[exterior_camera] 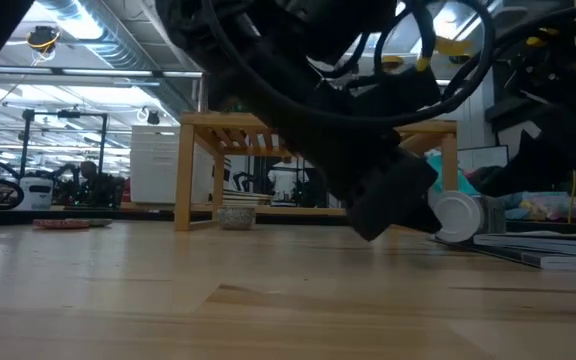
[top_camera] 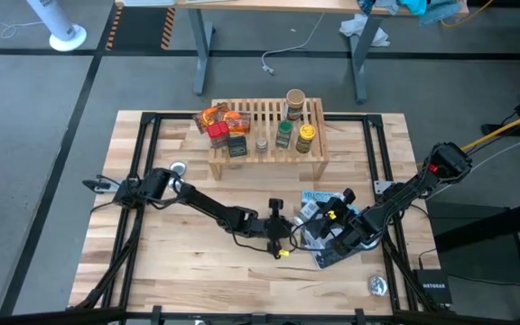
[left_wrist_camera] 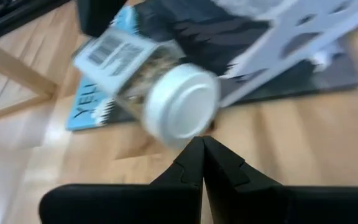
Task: Shelf spices
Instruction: Put the white seasoning bottle on the shelf
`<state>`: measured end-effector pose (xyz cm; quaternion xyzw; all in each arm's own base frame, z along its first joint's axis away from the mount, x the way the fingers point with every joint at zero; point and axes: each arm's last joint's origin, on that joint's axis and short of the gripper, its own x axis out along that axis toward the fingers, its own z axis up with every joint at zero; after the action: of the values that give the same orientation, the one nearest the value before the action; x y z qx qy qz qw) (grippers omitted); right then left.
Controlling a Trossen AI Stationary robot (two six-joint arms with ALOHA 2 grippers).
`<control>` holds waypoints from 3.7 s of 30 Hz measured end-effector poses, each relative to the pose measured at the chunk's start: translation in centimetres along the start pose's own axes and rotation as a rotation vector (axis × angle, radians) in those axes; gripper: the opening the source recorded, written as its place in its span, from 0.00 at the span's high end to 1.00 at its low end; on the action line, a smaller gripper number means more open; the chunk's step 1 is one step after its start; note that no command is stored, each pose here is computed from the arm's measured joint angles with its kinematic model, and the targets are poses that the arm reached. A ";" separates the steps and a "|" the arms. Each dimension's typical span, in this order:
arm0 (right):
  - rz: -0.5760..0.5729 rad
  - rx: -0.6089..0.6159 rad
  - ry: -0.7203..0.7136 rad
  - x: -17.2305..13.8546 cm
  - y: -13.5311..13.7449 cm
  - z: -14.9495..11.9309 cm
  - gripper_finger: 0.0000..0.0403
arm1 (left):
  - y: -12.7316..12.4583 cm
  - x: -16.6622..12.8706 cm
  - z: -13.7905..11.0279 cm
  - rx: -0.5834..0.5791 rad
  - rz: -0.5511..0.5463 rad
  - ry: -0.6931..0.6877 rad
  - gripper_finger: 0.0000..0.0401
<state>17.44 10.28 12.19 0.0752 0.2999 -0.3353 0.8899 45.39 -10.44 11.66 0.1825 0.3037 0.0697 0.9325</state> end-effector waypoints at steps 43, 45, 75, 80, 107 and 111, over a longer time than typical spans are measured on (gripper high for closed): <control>-0.068 -0.026 -0.010 0.9 -0.9 0.2 0.99 | 1.1 0.5 0.2 -0.076 -0.009 -0.034 1.00; -0.059 -0.040 -0.011 0.9 -0.8 0.2 0.99 | 1.2 0.6 0.2 -0.077 -0.012 -0.034 1.00; 0.017 -0.006 0.071 0.9 -0.3 0.2 0.99 | 1.6 -0.4 2.4 -0.020 0.028 -0.205 1.00; 0.045 0.002 0.119 0.9 -0.1 0.1 0.99 | 2.3 -1.2 3.5 -0.011 0.069 -0.229 1.00; 0.091 0.014 0.179 0.9 0.2 -0.1 0.99 | 3.4 -1.1 3.7 -0.013 0.075 -0.244 1.00; 0.114 0.023 0.204 0.9 0.3 -0.1 0.99 | 3.5 -1.1 3.9 -0.014 0.087 -0.281 1.00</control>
<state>18.09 10.07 11.54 0.1361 0.3805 -0.2783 0.8714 46.78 -8.66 16.52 0.1969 0.1615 0.0858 0.9632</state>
